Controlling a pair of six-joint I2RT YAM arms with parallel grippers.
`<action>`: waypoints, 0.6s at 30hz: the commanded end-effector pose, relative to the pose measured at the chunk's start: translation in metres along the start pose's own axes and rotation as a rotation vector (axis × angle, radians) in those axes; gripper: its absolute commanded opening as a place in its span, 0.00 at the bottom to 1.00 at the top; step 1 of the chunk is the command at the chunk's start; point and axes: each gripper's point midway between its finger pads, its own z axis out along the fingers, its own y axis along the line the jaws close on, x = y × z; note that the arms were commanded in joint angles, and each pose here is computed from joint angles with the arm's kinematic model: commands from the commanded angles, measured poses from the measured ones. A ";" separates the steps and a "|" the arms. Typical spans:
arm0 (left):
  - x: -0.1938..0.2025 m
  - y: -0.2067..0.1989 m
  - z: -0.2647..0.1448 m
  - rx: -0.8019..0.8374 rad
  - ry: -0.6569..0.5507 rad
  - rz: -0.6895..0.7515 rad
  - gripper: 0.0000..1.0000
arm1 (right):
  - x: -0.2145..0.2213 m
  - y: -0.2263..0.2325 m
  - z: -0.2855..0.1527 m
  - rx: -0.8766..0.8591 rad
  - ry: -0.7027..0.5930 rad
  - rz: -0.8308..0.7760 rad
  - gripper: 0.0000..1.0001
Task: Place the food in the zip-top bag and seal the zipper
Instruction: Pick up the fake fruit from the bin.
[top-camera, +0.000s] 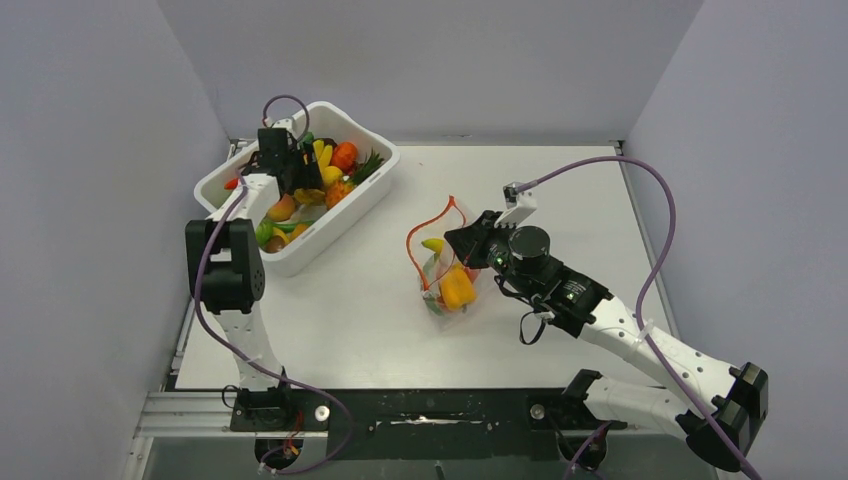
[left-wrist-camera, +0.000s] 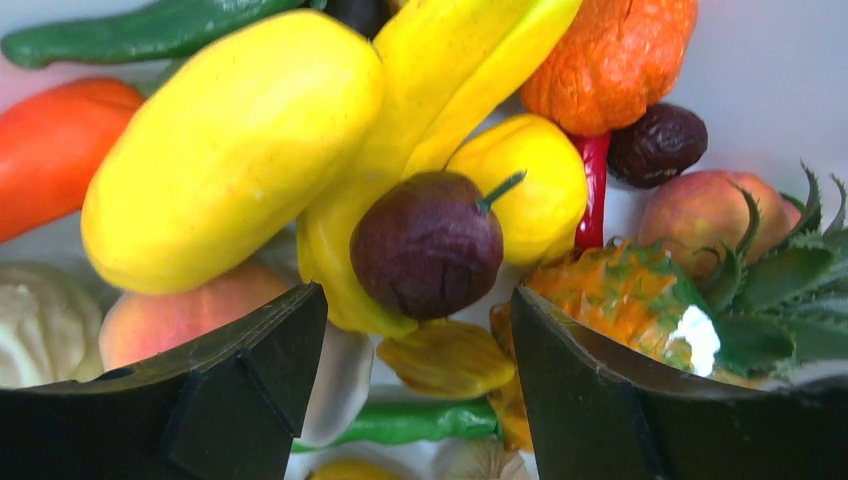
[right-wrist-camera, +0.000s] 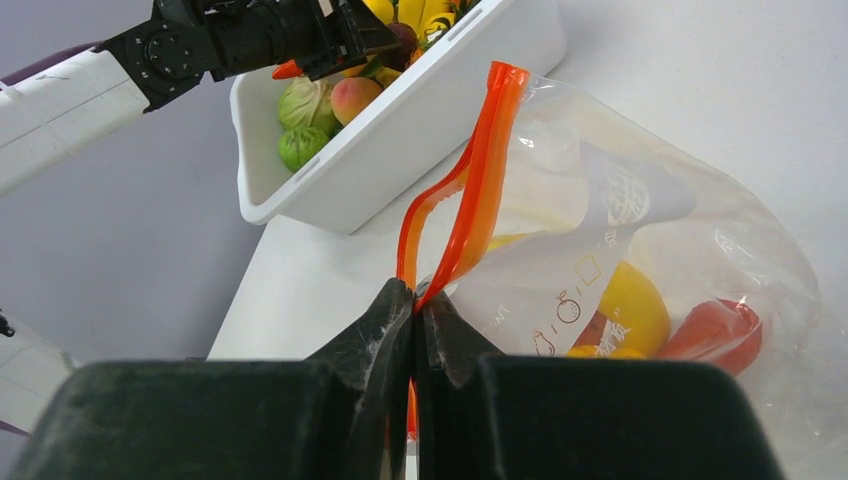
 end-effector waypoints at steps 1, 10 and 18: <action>-0.046 -0.012 0.008 0.038 -0.125 0.026 0.67 | -0.035 0.021 -0.004 -0.042 -0.096 0.017 0.00; -0.043 -0.020 0.029 0.049 -0.097 0.034 0.57 | -0.043 0.025 -0.006 -0.042 -0.108 0.005 0.00; -0.058 -0.032 -0.004 0.061 -0.134 0.036 0.34 | -0.037 0.023 -0.004 -0.041 -0.100 0.016 0.00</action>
